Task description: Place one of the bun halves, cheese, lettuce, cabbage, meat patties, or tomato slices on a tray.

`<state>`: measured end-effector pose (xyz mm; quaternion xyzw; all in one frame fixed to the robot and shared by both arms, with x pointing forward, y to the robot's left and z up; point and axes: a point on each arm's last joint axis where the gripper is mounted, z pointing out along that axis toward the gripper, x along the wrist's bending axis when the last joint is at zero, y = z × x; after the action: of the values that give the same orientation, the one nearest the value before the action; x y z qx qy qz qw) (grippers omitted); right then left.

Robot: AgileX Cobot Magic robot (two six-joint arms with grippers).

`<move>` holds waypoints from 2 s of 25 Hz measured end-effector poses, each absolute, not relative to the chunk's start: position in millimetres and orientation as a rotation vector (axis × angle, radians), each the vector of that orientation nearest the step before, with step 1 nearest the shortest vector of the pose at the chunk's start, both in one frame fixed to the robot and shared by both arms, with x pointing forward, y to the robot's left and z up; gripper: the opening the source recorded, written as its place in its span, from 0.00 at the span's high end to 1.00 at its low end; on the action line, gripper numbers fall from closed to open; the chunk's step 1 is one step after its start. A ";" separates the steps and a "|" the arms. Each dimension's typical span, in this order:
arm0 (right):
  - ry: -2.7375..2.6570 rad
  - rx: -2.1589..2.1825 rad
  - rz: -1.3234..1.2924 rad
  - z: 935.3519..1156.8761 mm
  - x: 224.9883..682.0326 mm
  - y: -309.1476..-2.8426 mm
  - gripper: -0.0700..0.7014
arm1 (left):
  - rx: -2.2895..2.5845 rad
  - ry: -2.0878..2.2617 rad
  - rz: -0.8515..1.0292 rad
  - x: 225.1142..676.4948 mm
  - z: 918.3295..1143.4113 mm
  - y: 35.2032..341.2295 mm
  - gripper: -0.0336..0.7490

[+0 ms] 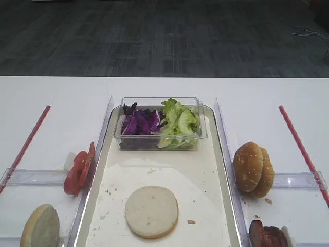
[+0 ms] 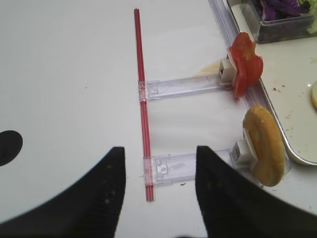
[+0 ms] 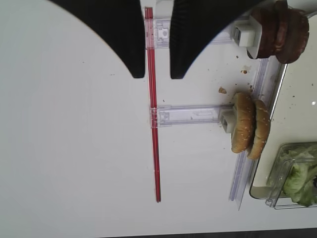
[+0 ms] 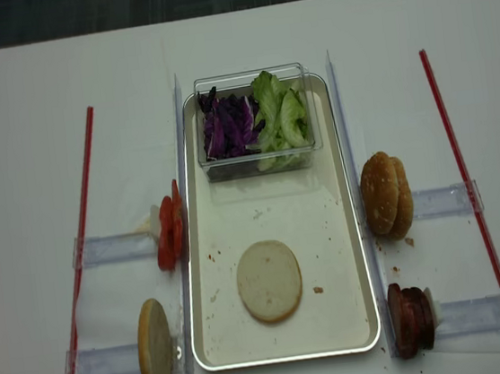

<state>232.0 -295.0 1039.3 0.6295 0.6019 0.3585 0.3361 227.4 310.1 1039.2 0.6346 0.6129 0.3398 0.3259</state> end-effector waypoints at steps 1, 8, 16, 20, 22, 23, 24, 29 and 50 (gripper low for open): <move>1.570 1.642 0.935 1039.3 232.0 -295.0 0.71 | 1.663 1.606 0.890 227.4 1039.2 310.1 0.52; 1.570 1.642 0.935 1039.3 232.0 -295.0 0.71 | 1.662 1.604 0.892 227.5 1039.4 310.1 0.52; 1.571 1.640 0.934 1039.3 232.0 -295.0 0.71 | 1.660 1.606 0.893 227.5 1039.4 310.1 0.53; 1.570 1.638 0.935 1039.4 232.1 -295.0 0.71 | 1.660 1.606 0.893 227.5 1039.4 310.1 0.54; 1.570 1.638 0.935 1039.4 232.1 -295.0 0.71 | 1.660 1.606 0.893 227.5 1039.4 310.1 0.55; 1.570 1.638 0.935 1039.4 232.1 -295.0 0.71 | 1.660 1.606 0.893 227.5 1039.4 310.1 0.55; 1.570 1.638 0.935 1039.4 232.1 -295.0 0.71 | 1.660 1.606 0.893 227.5 1039.4 310.1 0.55; 1.570 1.638 0.935 1039.4 232.1 -295.0 0.71 | 1.660 1.606 0.893 227.5 1039.4 310.1 0.55; 1.570 1.638 0.935 1039.4 232.1 -295.0 0.71 | 1.660 1.606 0.893 227.5 1039.4 310.1 0.55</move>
<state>232.1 -295.0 1039.4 0.6286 0.6022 0.3587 0.3370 227.5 310.1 1039.4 0.6336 0.6131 0.3409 0.3264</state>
